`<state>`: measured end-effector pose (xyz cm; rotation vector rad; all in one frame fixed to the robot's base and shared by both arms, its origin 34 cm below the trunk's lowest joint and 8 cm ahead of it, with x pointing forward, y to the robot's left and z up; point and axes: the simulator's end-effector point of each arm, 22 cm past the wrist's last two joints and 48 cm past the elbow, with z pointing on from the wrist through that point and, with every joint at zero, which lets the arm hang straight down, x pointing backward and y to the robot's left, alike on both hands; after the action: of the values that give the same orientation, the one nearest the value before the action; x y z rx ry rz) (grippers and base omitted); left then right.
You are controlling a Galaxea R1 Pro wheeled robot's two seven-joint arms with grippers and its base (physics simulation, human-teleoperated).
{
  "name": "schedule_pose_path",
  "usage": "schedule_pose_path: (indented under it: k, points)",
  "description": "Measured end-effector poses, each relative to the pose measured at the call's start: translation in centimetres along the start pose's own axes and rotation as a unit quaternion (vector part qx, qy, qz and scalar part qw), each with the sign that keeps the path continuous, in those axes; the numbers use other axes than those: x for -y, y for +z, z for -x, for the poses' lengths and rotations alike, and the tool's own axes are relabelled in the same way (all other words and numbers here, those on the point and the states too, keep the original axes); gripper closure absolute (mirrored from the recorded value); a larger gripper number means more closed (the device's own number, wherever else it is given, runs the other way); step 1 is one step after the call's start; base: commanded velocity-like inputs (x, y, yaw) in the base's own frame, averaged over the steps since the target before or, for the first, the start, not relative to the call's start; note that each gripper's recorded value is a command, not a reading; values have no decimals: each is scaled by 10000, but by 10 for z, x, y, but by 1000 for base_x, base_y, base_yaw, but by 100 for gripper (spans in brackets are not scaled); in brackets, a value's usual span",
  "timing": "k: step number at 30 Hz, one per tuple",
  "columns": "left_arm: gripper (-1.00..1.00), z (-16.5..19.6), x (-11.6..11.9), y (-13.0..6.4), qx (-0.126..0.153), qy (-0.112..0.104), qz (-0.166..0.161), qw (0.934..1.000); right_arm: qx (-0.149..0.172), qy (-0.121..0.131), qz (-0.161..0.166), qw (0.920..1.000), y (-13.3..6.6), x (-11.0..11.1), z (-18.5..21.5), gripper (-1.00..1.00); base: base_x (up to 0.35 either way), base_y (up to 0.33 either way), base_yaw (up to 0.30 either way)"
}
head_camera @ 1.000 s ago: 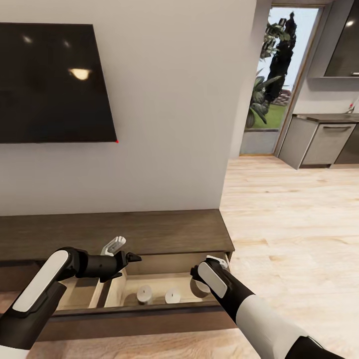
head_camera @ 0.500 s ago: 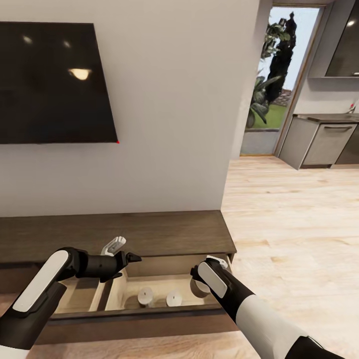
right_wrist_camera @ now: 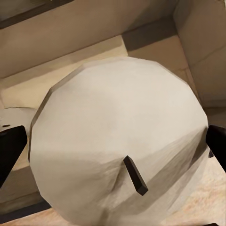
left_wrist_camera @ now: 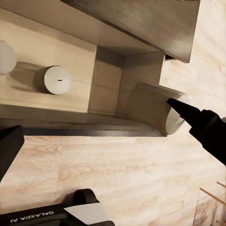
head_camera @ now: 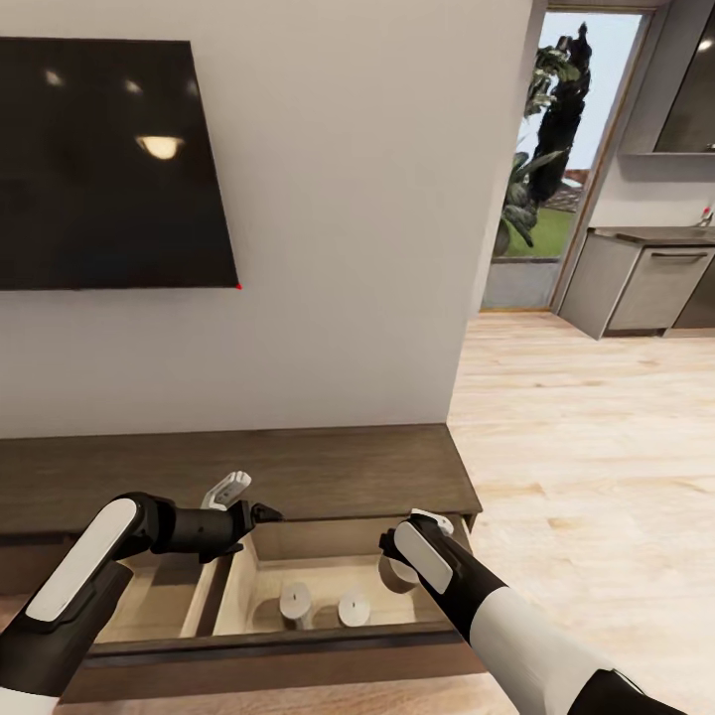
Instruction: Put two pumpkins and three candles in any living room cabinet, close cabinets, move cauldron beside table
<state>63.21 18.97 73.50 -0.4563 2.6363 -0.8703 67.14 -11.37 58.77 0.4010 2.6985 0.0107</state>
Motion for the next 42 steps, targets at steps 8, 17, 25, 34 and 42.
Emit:
schedule_pose_path:
  k: [8,17,25,34,42]
  points:
    - [-100,0,-1,1,1,-2,1,10000,-16,8,-3,10000,2,1,-2,100,7,4,0]
    - [-100,-6,-12,14,8,0,0,10000,50,-73,-170,9998,17,10,-8,100,0,0,0]
    - [-100,-11,-22,25,9,3,8,10000,175,-187,-299,9992,30,17,-10,100,0,0,0]
    - [-100,-17,-34,37,11,4,17,10000,150,-210,-380,9989,49,25,-23,100,0,0,0]
    - [-100,-23,-44,48,16,10,13,10000,155,-207,-382,9989,63,27,-31,100,0,0,0]
